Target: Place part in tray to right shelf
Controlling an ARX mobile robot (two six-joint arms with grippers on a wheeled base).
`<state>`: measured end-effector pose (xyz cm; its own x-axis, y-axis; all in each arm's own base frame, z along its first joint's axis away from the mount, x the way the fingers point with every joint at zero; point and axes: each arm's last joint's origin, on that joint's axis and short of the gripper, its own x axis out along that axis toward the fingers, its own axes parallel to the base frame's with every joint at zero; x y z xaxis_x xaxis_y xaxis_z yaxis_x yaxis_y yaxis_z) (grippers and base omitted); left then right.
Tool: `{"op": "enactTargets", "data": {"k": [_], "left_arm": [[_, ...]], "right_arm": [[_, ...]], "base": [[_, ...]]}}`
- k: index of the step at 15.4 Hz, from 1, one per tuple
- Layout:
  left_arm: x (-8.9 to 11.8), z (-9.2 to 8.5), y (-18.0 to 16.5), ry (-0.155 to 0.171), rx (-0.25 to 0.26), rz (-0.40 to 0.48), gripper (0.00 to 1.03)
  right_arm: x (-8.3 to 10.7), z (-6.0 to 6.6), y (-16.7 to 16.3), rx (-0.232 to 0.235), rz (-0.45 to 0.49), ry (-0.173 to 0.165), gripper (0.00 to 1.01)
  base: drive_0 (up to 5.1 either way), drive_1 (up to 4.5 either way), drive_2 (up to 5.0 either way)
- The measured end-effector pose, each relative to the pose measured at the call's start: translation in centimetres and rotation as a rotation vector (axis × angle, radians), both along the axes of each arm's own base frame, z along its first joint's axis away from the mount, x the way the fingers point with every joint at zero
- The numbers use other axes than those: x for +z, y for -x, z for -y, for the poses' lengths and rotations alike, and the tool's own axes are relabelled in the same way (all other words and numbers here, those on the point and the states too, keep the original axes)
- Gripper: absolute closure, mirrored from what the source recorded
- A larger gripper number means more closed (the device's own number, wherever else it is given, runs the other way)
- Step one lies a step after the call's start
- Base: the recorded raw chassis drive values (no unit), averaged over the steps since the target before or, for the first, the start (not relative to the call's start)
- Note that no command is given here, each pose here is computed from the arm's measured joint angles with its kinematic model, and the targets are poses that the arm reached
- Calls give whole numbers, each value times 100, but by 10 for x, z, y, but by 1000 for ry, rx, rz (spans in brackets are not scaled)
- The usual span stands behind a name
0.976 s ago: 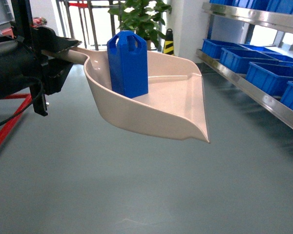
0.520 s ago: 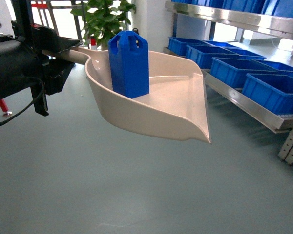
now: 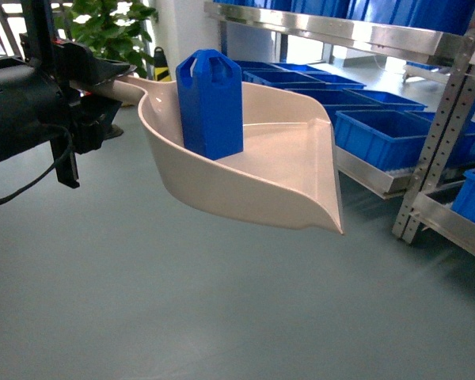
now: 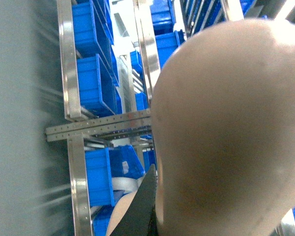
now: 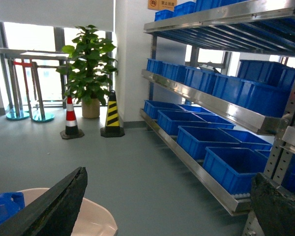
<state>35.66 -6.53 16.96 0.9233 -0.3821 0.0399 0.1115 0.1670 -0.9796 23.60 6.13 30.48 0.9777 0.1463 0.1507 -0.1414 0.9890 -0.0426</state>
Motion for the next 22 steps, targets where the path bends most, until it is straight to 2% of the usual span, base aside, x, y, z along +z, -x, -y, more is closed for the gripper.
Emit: {"op": "enactTargets", "data": {"k": [22], "left_arm": [[0, 1, 0, 0, -3, 0, 87]], "right_arm": [[0, 0, 0, 0, 0, 0, 3]], "base": [[-158, -158, -158]]}}
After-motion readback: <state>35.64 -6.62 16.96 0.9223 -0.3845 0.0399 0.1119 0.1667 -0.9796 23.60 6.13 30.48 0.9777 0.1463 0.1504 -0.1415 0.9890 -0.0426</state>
